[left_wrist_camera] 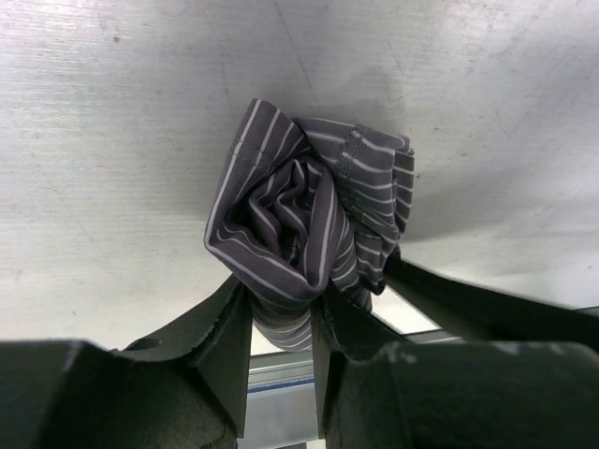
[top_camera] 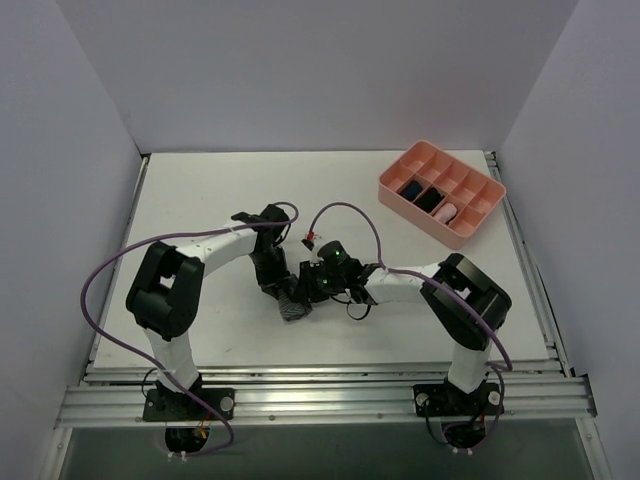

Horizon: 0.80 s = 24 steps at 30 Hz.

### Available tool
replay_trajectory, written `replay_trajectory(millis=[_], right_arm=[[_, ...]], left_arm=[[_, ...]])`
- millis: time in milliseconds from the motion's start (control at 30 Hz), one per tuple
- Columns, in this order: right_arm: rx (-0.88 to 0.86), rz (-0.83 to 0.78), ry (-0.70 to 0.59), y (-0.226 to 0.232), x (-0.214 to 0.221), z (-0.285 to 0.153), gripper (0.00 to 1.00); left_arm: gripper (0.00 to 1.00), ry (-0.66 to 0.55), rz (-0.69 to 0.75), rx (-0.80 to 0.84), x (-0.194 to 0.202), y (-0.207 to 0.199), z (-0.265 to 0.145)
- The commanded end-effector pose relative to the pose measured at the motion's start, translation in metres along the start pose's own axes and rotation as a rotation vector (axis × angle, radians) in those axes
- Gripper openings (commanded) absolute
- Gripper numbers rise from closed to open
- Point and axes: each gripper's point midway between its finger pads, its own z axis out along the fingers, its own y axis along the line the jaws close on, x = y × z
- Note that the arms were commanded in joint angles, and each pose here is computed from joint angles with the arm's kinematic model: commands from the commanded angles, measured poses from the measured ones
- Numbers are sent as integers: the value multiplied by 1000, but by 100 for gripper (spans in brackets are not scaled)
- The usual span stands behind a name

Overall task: Roll the underwear
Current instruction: Place the rolled underwear into the container

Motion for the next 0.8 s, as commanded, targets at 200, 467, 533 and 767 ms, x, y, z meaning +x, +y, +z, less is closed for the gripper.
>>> replay_trajectory(millis=[200, 467, 533, 767], right_arm=[[88, 77, 152, -34, 77, -13, 0], [42, 96, 110, -28, 58, -29, 0], [35, 101, 101, -25, 50, -30, 0], [6, 152, -1, -5, -4, -53, 0]], left_arm=[[31, 11, -63, -6, 10, 0, -16], [53, -95, -96, 94, -28, 1, -84], [55, -96, -90, 89, -28, 8, -89], [55, -165, -94, 123, -37, 28, -113]])
